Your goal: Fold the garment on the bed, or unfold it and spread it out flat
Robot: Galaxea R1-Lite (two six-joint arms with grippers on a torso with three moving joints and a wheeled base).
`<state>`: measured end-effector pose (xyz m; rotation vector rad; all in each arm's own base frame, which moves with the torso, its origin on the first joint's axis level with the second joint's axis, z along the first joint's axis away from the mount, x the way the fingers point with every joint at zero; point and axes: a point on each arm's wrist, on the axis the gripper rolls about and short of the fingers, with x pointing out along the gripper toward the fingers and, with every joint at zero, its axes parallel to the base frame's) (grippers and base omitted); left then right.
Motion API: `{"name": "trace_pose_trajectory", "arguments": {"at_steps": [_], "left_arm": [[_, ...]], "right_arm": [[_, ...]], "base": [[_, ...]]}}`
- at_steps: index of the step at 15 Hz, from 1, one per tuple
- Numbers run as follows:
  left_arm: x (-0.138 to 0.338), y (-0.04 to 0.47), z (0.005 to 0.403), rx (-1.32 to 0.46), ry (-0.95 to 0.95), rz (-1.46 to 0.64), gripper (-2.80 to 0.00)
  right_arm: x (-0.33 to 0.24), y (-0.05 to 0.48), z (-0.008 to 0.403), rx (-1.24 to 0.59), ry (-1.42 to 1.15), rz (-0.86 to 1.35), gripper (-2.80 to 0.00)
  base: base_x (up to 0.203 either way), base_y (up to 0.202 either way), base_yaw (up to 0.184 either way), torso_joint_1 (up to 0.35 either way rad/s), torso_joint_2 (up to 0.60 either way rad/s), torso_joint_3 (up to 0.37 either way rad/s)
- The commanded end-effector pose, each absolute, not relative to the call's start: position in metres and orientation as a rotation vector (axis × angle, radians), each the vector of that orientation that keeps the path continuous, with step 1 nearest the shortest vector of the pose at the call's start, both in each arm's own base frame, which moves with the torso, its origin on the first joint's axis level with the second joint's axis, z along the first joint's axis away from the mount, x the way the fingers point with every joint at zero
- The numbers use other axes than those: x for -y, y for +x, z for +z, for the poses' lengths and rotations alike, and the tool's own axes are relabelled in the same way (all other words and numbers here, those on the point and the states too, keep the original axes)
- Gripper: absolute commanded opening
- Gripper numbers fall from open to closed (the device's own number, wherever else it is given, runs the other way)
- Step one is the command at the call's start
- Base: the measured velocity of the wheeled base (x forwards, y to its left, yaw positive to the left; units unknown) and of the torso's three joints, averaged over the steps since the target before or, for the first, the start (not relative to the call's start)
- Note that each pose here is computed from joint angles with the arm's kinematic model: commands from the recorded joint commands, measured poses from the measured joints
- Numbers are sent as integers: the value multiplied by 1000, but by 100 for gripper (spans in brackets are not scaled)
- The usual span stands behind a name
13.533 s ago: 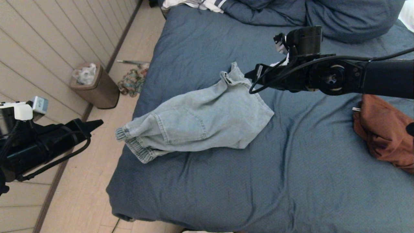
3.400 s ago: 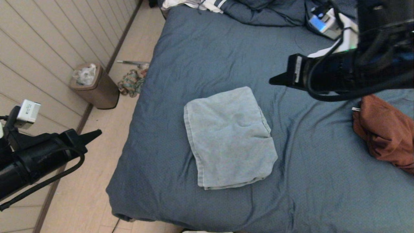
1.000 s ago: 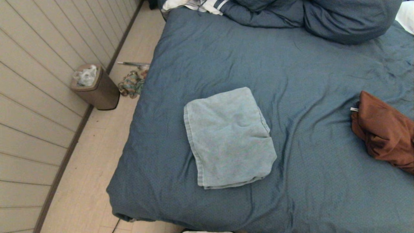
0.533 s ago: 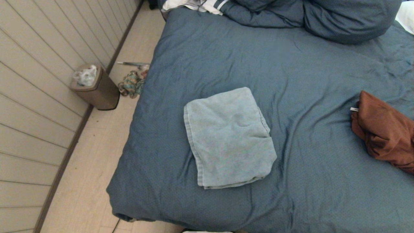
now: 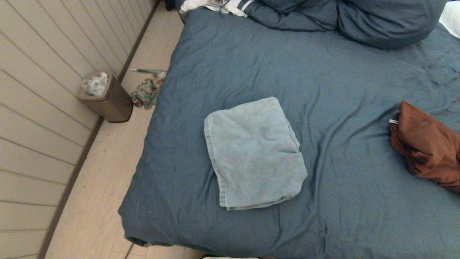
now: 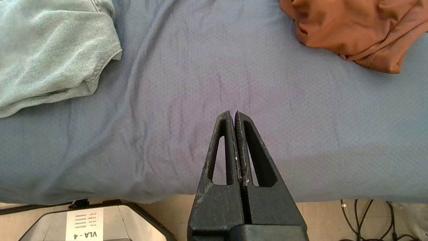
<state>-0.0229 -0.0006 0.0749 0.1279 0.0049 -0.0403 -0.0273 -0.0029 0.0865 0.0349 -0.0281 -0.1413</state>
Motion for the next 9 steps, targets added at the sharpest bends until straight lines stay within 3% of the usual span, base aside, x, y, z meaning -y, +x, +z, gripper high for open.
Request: {"name": "trace_pose_trajectory", "arguments": {"at_steps": [1,6,9], "left_arm": [[0,-23,73,-16,94,-34,-280],[0,-23,74,-12,17,-14,-280],[0,-23,74,-12,15,-12,-280]], "right_arm": [[3,-28,86,36,54,-130,-280],[2,-28,85,20,165,-87,-280],[2,-27,85,32,67,-96,-280]], "base": [[0,0,0,0,0,0],[0,0,0,0,0,0],[0,0,0,0,0,0]]}}
